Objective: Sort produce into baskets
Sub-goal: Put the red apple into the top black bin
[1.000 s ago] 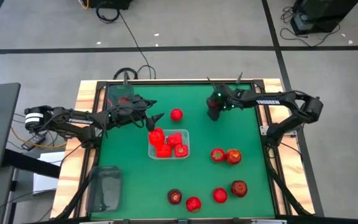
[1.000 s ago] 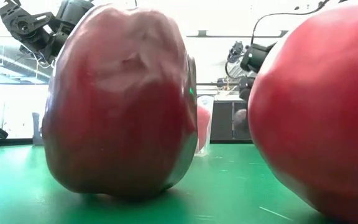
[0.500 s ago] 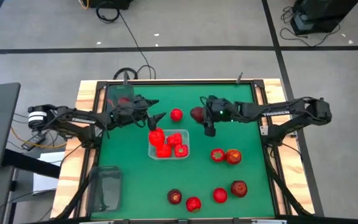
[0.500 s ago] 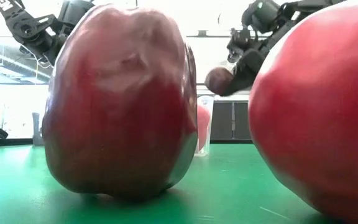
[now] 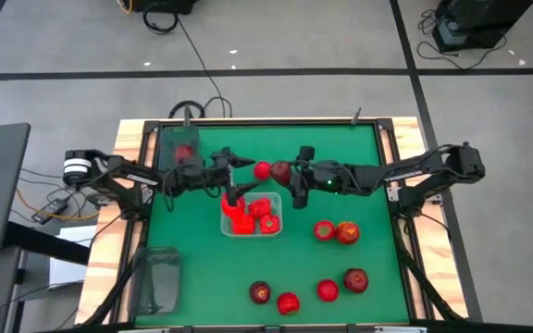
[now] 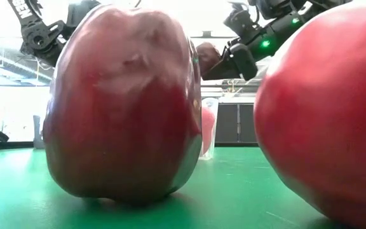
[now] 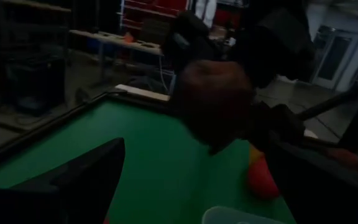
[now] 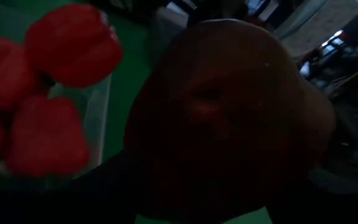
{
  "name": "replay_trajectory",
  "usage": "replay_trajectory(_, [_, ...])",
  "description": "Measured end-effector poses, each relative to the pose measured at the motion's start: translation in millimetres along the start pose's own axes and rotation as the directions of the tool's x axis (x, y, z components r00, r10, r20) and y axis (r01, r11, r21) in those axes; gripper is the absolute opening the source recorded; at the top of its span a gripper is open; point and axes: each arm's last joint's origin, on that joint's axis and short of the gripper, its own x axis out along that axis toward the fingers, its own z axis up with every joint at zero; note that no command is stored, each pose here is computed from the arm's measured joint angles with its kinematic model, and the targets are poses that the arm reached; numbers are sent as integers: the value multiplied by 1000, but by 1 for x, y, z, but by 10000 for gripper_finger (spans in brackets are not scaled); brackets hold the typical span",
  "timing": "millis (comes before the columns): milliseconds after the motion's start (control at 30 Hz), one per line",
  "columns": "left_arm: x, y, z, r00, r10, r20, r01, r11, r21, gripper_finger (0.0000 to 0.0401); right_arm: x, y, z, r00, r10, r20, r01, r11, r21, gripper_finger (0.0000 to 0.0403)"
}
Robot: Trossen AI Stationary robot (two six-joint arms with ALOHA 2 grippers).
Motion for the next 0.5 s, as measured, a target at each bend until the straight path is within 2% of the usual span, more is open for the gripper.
replay_trajectory(200, [22,-12,-3,1000,-16,-18,18,994,105,394,3,3,2,999,26,40,-26,1000,-8,281])
replay_trajectory(367, [34,-12,-4,1000,-5,-20,7,993,114,394,3,8,3,998,48,51,-47,999,-22,284])
replay_trajectory(500, [40,-14,-1,999,-48,-19,50,994,102,399,4,11,4,997,56,58,-54,998,-29,285])
